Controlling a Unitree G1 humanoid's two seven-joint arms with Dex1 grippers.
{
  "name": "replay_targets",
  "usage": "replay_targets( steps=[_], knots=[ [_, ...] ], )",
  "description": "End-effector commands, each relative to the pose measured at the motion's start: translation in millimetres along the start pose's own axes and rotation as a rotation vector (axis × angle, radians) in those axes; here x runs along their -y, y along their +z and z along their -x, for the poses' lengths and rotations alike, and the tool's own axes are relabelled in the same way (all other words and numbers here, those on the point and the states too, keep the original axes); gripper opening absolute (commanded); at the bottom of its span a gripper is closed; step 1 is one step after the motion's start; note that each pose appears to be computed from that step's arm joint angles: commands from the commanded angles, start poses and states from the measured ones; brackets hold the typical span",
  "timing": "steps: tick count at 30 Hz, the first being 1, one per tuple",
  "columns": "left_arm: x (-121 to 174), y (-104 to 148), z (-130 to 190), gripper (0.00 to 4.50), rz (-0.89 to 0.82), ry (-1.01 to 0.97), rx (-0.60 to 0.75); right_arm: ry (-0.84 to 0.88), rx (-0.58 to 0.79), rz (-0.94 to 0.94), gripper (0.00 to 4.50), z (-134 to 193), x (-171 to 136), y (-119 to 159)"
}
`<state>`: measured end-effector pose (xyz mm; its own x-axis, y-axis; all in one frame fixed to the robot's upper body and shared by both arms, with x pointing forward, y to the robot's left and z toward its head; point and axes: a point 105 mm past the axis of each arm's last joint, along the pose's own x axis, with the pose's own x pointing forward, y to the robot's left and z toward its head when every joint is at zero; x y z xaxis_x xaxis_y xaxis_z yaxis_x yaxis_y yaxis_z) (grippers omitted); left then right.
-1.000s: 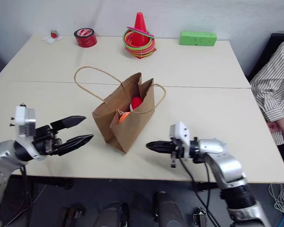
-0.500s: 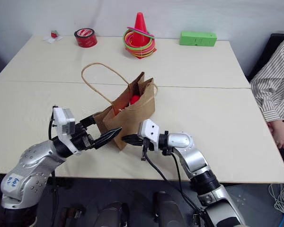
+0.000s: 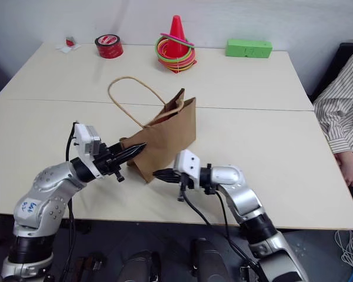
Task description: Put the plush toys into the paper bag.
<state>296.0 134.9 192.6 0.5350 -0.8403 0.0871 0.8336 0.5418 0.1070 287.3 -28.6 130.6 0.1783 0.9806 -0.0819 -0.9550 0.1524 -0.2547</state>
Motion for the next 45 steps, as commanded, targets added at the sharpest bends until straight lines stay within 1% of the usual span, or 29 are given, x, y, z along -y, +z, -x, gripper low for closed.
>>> replay_targets(
  steps=[1, 2, 3, 6, 9, 10, 12, 14, 16, 19, 20, 22, 26, 28, 31, 34, 36, 37, 38, 40, 41, 45],
  knots=[
    [4.4, 14.0, 2.0, 0.02, -0.015, -0.127, 0.013, -0.036, 0.054, 0.012, 0.0, 28.3, 0.8, 18.9],
    [4.3, 16.2, 3.1, 0.02, -0.011, -0.158, 0.011, -0.044, 0.06, 0.009, 0.0, 39.0, -1.0, 22.0],
    [4.4, 19.6, 4.9, 0.02, -0.006, -0.209, 0.009, -0.055, 0.051, -0.006, 0.0, 56.3, -3.1, 24.6],
    [1.6, 26.1, 9.6, 0.02, 0.007, -0.318, 0.005, -0.115, -0.002, -0.013, 0.0, 96.5, -5.2, 28.7],
    [-1.0, 16.4, 16.1, 0.02, -0.029, -0.48, -0.061, -0.217, -0.109, 0.039, 0.0, 152.5, -5.3, 23.7],
    [-2.5, 10.8, 18.6, 0.02, -0.046, -0.522, -0.096, -0.254, -0.135, 0.048, 0.0, 166.0, -3.0, 23.0],
    [-7.5, 5.9, 21.8, 0.02, -0.074, -0.577, -0.125, -0.331, -0.155, 0.061, 0.0, 184.5, 4.0, 22.6],
    [-13.0, 4.9, 22.6, 0.02, -0.095, -0.61, -0.141, -0.382, -0.17, 0.068, 0.0, 197.6, 8.2, 18.7],
    [-19.3, 2.1, 24.0, 0.02, -0.115, -0.627, -0.167, -0.401, -0.185, 0.067, 0.0, 203.9, 8.6, 13.3],
    [-33.3, -4.0, 24.3, 0.02, -0.155, -0.592, -0.214, -0.404, -0.178, 0.069, 0.0, 202.0, 6.6, 9.6],
    [-36.6, -7.0, 23.9, 0.02, -0.159, -0.578, -0.243, -0.402, -0.168, 0.066, 0.0, 199.4, 5.6, 9.6],
    [-43.4, -7.1, 22.6, 0.02, -0.145, -0.535, -0.26, -0.404, -0.147, 0.065, 0.0, 194.2, 5.2, 10.8],
    [-45.6, -1.0, 26.6, 0.93, -0.147, -0.489, -0.248, -0.409, -0.135, 0.058, 0.0, 191.5, 5.4, 12.2],
    [-44.8, 0.6, 30.8, 1.63, -0.155, -0.475, -0.247, -0.407, -0.138, 0.06, 0.0, 191.8, 5.0, 12.5],
    [-46.2, 2.8, 43.6, 2.5, -0.181, -0.415, -0.248, -0.412, -0.139, 0.078, 0.0, 192.4, 11.2, 17.5],
    [-53.5, 2.7, 60.8, 3.49, -0.197, -0.299, -0.231, -0.435, -0.116, 0.09, 0.0, 194.6, 23.6, 27.7],
    [-63.7, 1.2, 78.7, 4.14, -0.21, -0.163, -0.222, -0.433, -0.104, 0.094, 0.0, 197.4, 31.6, 36.2],
    [-69.9, -1.4, 89.4, 4.48, -0.222, -0.085, -0.23, -0.422, -0.111, 0.071, 0.18, 199.0, 33.5, 37.3],
    [-73.5, -5.2, 102.6, 4.49, -0.215, -0.027, -0.241, -0.409, -0.12, 0.08, 0.38, 200.2, 35.4, 39.8],
    [-76.8, -14.6, 129.0, 4.49, -0.223, 0.076, -0.297, -0.384, -0.154, 0.127, 0.94, 203.8, 39.4, 44.0],
    [-75.9, -19.3, 140.6, 4.49, -0.227, 0.11, -0.335, -0.379, -0.169, 0.139, 1.28, 206.9, 42.3, 45.8],
    [-70.8, -24.9, 168.0, 4.49, -0.257, 0.197, -0.412, -0.383, -0.209, 0.206, 2.76, 220.2, 55.5, 53.8]
  ],
)
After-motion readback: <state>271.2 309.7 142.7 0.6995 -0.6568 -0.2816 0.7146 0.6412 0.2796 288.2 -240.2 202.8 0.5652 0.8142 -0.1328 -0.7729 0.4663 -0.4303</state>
